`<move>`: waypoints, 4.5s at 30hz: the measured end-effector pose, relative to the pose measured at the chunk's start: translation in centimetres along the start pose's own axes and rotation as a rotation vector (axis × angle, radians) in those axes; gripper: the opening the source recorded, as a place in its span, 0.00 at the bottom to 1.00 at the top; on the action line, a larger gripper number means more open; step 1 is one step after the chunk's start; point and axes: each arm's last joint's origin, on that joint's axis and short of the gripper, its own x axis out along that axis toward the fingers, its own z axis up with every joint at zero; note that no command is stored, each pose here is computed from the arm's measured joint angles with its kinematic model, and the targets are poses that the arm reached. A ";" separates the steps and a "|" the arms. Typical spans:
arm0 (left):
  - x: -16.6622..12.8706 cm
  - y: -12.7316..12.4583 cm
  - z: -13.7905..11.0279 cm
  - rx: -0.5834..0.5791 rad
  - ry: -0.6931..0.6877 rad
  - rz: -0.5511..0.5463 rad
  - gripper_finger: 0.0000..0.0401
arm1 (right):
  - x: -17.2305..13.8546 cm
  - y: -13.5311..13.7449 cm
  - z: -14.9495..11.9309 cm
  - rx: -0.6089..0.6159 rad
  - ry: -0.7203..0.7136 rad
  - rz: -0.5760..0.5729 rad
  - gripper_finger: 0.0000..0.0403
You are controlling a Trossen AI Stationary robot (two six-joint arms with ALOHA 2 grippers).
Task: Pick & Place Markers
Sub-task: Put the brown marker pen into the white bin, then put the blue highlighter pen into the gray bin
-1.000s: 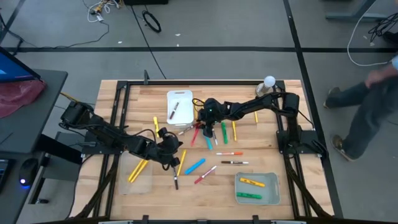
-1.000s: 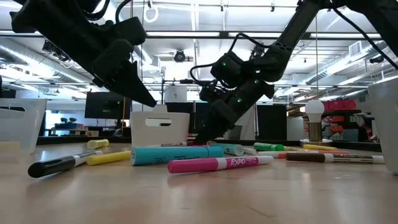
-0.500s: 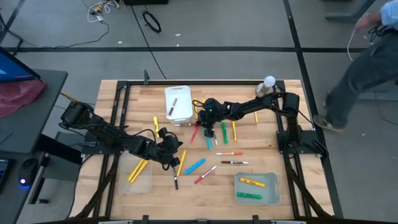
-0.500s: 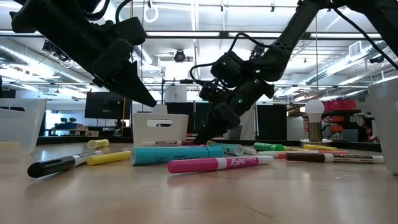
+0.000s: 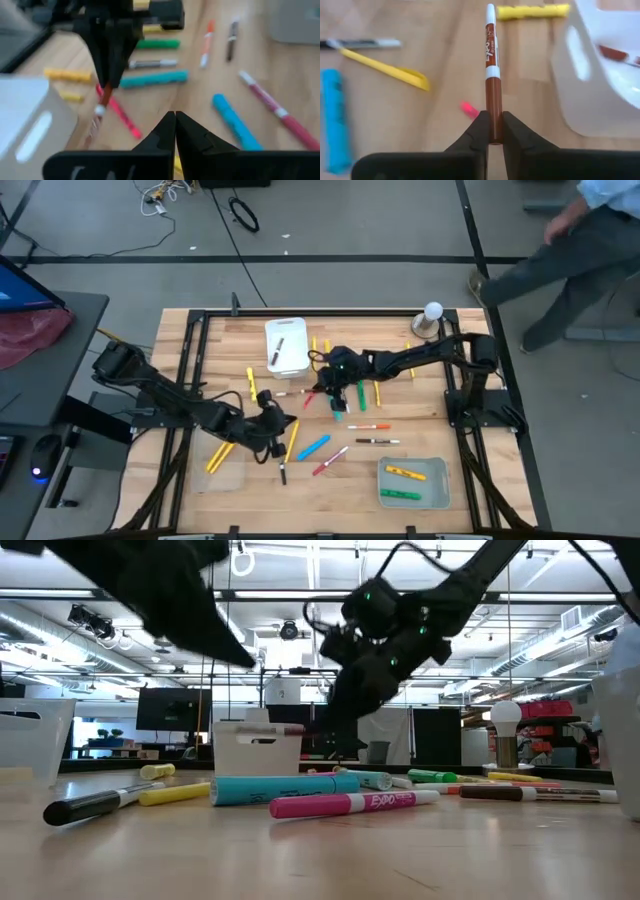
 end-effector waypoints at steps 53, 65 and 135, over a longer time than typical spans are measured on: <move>-1.4 13.2 6.5 -0.365 0.410 0.295 0.10 | -3.2 11.7 3.2 0.124 0.039 -0.160 0.18; 7.8 22.4 2.1 -0.651 0.677 0.258 0.14 | -3.2 13.0 3.7 0.067 -0.018 -0.132 0.15; -0.3 4.8 -0.7 -0.246 -0.195 -0.063 0.34 | -13.1 14.2 1.6 0.343 -0.005 -0.359 0.27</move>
